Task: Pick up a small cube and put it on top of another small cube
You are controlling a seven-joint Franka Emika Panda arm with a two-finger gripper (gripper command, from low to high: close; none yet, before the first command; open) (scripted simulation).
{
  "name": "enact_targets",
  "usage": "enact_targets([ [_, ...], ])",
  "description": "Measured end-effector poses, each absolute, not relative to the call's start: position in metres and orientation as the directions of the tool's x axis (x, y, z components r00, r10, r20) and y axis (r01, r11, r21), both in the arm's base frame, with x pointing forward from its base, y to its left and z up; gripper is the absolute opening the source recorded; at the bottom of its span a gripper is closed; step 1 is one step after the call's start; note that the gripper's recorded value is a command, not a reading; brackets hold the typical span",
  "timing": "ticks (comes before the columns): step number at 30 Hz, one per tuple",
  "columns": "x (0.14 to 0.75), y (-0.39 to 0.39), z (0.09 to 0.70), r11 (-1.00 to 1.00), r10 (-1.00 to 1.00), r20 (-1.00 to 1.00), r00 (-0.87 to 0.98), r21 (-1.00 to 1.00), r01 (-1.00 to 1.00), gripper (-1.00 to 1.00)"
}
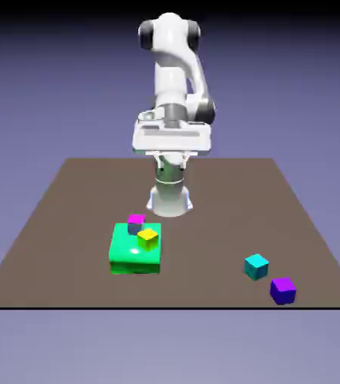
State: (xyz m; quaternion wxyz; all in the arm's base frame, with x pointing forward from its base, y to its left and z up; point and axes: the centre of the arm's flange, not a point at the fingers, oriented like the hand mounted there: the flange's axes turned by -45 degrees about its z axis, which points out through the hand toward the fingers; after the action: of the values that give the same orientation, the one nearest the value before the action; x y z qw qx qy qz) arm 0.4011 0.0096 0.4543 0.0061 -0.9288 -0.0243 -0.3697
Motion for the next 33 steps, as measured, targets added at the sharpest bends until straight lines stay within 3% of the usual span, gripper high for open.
enact_targets([
  [18, 0.539, 0.14, 0.336, -0.986, 0.051, 0.159, 0.986, -0.151, 0.075, 0.0],
  [33, 0.554, 0.311, 0.205, -0.983, 0.181, -0.209, 0.961, -0.021, 0.18, 0.0],
])
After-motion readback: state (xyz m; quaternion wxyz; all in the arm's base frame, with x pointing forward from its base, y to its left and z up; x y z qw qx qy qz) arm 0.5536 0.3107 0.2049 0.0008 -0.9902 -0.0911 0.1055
